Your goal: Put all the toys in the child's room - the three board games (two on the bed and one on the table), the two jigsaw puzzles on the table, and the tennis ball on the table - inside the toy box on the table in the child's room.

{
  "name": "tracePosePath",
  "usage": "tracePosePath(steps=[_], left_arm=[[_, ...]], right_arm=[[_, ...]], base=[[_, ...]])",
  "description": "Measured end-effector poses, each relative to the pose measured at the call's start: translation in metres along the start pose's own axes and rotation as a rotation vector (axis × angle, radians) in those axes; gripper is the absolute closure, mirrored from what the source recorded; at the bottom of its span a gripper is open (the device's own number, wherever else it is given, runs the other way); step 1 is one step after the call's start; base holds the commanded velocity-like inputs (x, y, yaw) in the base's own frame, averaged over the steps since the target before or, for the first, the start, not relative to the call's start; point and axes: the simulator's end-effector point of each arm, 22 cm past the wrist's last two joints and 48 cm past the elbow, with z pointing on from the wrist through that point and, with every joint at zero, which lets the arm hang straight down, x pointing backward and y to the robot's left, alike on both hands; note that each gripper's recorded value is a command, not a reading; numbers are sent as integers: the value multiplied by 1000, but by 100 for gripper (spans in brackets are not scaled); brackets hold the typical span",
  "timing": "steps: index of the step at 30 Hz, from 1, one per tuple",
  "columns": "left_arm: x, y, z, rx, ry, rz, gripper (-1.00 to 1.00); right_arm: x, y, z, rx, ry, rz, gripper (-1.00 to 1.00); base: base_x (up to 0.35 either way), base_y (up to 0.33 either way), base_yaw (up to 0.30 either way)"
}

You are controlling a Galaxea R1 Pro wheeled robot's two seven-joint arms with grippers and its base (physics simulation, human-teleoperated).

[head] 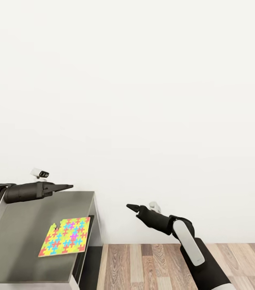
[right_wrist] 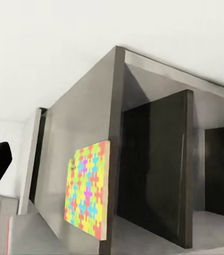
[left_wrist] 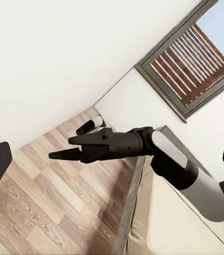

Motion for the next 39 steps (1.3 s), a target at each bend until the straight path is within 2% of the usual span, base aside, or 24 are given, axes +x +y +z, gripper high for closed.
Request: tracePosePath(steps=[4, 10, 12, 14, 16, 18, 24, 30, 33, 39], left_arm=[[5, 4, 1, 1, 1, 0, -100], [13, 12, 0, -2, 1, -1, -100], [15, 14, 0, -3, 1, -1, -100], [18, 16, 0, -3, 1, -1, -100], [20, 19, 0, -3, 1, -1, -100], [23, 21, 0, -4, 1, -1, -100], [23, 22, -2, -6, -1, -2, -100], [28, 26, -2, -6, -2, -4, -100], [30, 27, -1, -6, -2, -4, -100], [30, 27, -1, -6, -2, -4, -100]], right_arm=[[-6, -10, -2, 1, -30, 10, -100], [-19, -33, -9, 17, -66, 55, -100], [-19, -50, -11, 35, -57, 91, -100], [-6, -79, -11, 71, -9, 165, -100], [3, -97, -9, 87, 33, 217, -100], [8, -103, -5, 89, 65, 247, -100], [15, -97, 3, 75, 115, 272, -100], [18, -97, 8, 55, 122, 277, -100], [22, -89, 12, 25, 130, 275, -100], [24, -84, 14, 10, 137, 271, -100]], base=[[0, 0, 0], [0, 0, 0], [0, 0, 0], [0, 0, 0], [0, 0, 0], [0, 0, 0], [0, 0, 0], [0, 0, 0], [0, 0, 0], [0, 0, 0]])
